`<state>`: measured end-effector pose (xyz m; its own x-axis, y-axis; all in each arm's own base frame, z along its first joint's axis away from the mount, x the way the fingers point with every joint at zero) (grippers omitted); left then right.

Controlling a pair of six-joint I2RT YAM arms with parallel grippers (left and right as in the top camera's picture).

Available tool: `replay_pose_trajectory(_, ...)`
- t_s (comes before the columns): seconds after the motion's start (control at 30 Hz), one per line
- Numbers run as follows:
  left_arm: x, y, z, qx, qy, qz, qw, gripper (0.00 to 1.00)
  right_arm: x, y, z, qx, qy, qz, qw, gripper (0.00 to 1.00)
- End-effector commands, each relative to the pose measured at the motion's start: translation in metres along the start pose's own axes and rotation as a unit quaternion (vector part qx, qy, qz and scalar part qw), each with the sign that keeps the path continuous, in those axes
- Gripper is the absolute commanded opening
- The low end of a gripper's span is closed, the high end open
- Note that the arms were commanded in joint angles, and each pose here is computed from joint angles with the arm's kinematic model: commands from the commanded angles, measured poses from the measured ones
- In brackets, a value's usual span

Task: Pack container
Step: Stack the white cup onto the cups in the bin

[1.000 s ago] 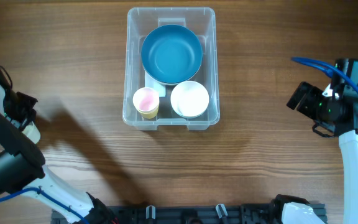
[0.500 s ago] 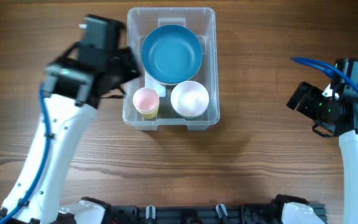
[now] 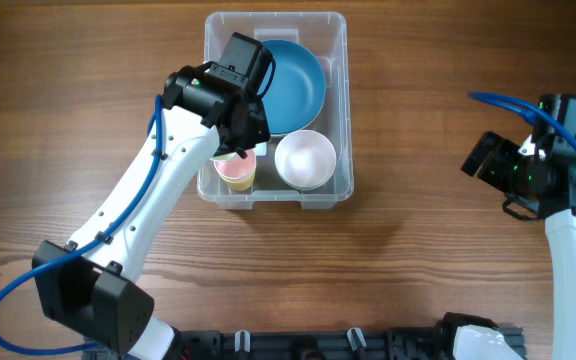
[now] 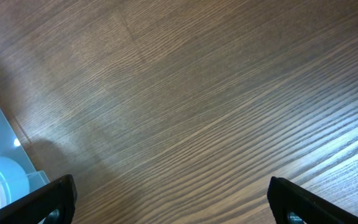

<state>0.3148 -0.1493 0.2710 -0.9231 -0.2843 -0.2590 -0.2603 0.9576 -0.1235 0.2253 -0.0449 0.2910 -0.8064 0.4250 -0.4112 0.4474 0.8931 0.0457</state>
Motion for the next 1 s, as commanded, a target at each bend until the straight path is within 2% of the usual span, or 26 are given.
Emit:
replay_pose_trajectory(0.0, 0.001, -0.005, 0.001, 0.014, 0.014, -0.005, 1.0, 0.04, 0.0, 0.0, 0.0, -0.004, 0.002, -0.002, 1.0, 1.0)
replay_pose_trajectory(0.07, 0.001, -0.005, 0.002, 0.013, 0.018, -0.005, 1.0, 0.04, 0.001, 0.0, 0.0, -0.004, 0.002, -0.002, 1.0, 1.0)
replay_pose_trajectory(0.1, 0.002, -0.004, 0.002, 0.011, 0.02, -0.004, 1.0, 0.07, 0.001, 0.0, 0.0, -0.004, 0.002, -0.002, 1.0, 1.0)
replay_pose_trajectory(0.17, 0.003, -0.003, 0.002, 0.007, 0.024, -0.004, 1.0, 0.35, 0.001, 0.0, 0.0, -0.004, 0.002, -0.002, 1.0, 1.0)
replay_pose_trajectory(0.27, 0.004, -0.003, 0.002, 0.006, 0.026, -0.002, 1.0, 0.46, 0.001, 0.0, 0.0, -0.004, 0.002, -0.002, 1.0, 1.0)
replay_pose_trajectory(0.4, -0.003, 0.005, 0.001, -0.013, 0.005, -0.01, 1.0, 0.5, 0.001, 0.003, 0.0, -0.025, 0.006, -0.019, 0.999, 1.0)
replay_pose_trajectory(0.5, -0.026, 0.03, -0.008, -0.017, -0.034, -0.049, 0.998, 0.51, -0.003, 0.013, -0.001, -0.037, -0.014, -0.044, 0.998, 1.0)
replay_pose_trajectory(0.53, -0.045, 0.05, -0.013, -0.013, -0.06, -0.07, 0.996, 0.61, -0.007, 0.023, 0.0, -0.05, -0.032, -0.06, 0.996, 1.0)
replay_pose_trajectory(0.57, -0.053, 0.059, -0.013, -0.013, -0.07, -0.083, 0.994, 0.66, -0.01, 0.029, 0.002, -0.057, -0.041, -0.074, 0.995, 1.0)
replay_pose_trajectory(0.63, -0.068, 0.079, -0.014, -0.016, -0.089, -0.103, 0.991, 0.69, -0.017, 0.046, 0.01, -0.071, -0.054, -0.098, 0.991, 1.0)
replay_pose_trajectory(0.67, -0.08, 0.095, -0.014, -0.018, -0.106, -0.119, 0.987, 0.74, -0.021, 0.055, 0.017, -0.077, -0.058, -0.106, 0.99, 1.0)
replay_pose_trajectory(0.7, -0.089, 0.108, -0.016, -0.019, -0.12, -0.133, 0.984, 0.84, -0.026, 0.066, 0.027, -0.084, -0.062, -0.115, 0.988, 0.99)
replay_pose_trajectory(0.8, -0.108, 0.133, -0.019, -0.02, -0.158, -0.157, 0.975, 0.98, -0.041, 0.089, 0.056, -0.085, -0.078, -0.128, 0.985, 1.0)
replay_pose_trajectory(0.9, -0.119, 0.154, -0.022, -0.023, -0.182, -0.185, 0.965, 1.0, -0.057, 0.108, 0.087, -0.07, -0.11, -0.145, 0.981, 1.0)
replay_pose_trajectory(0.97, -0.121, 0.163, -0.023, -0.028, -0.183, -0.196, 0.963, 1.0, -0.07, 0.113, 0.092, -0.074, -0.149, -0.148, 0.975, 1.0)
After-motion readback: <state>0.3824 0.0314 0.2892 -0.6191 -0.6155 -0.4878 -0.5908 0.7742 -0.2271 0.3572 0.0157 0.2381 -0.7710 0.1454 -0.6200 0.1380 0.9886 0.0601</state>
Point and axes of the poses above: each gripper's point midway between its finger pads, its own z axis out along the fingers, its own y axis along the line the jaws close on, x = y × z, the point moved 10 cm from there along -z, back along the fingers, and after that the axes turned 5 degrees about -z, right-handed, at the moved point
